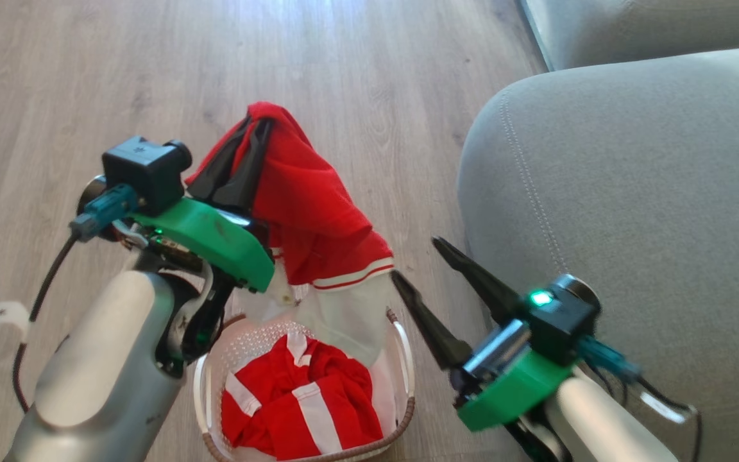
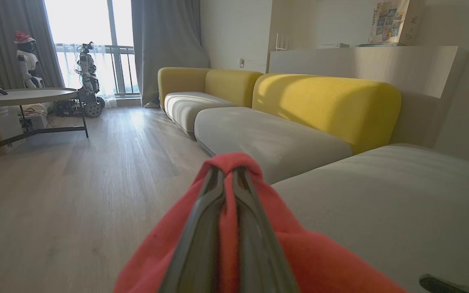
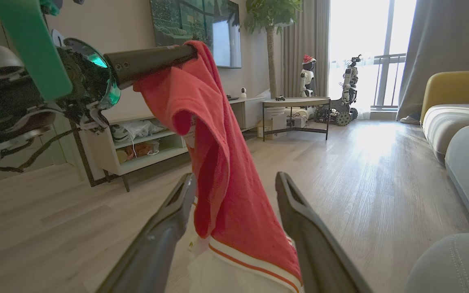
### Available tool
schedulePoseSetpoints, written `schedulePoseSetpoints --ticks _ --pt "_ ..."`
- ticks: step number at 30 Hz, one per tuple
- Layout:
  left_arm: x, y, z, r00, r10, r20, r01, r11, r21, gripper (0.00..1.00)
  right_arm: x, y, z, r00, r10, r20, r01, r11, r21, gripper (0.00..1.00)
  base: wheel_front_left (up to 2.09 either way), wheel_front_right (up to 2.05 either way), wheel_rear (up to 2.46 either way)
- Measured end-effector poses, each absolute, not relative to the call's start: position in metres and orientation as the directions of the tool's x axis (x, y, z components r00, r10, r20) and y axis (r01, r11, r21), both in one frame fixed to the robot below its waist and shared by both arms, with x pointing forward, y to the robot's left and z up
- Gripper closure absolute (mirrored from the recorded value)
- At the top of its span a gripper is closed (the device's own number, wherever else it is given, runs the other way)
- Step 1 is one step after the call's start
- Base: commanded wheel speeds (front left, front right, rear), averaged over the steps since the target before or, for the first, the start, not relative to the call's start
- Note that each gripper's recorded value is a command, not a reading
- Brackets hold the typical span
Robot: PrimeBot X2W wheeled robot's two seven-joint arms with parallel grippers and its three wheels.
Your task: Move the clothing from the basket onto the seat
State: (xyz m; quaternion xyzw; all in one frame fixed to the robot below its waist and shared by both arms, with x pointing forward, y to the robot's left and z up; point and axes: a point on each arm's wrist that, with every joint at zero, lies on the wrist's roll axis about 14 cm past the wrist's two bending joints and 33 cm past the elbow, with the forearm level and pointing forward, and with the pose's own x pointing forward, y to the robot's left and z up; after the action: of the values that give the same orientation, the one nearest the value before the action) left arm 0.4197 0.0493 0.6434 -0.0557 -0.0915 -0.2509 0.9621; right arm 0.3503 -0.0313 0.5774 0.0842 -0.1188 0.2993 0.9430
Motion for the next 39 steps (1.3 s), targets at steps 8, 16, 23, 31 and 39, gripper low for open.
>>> schedulePoseSetpoints --ticks 8,16,23,31,39 --pt "0.417 0.041 0.648 0.838 -0.506 0.207 0.523 0.851 -0.038 1.0 0.364 0.012 0.556 0.713 0.681 0.167 -0.693 0.721 0.023 0.0 0.0 0.0 0.0" --pt "0.41 0.037 0.634 0.835 -0.526 0.163 0.538 0.842 -0.035 1.0 0.38 0.023 0.54 0.706 0.702 0.093 -0.707 0.706 0.039 0.0 0.0 0.0 0.0" --pt "0.408 0.03 0.645 0.823 -0.538 0.183 0.552 0.833 -0.031 1.0 0.393 0.038 0.533 0.699 0.713 0.057 -0.715 0.694 0.082 0.0 0.0 0.0 0.0" --pt "0.402 0.032 0.64 0.828 -0.533 0.175 0.546 0.837 -0.039 1.0 0.403 0.048 0.521 0.696 0.718 0.007 -0.716 0.692 0.093 0.0 0.0 0.0 0.0" --pt "0.401 0.041 0.635 0.846 -0.509 0.161 0.521 0.852 -0.044 1.0 0.402 0.061 0.525 0.679 0.734 0.018 -0.732 0.674 0.104 1.0 0.0 0.0 0.0"
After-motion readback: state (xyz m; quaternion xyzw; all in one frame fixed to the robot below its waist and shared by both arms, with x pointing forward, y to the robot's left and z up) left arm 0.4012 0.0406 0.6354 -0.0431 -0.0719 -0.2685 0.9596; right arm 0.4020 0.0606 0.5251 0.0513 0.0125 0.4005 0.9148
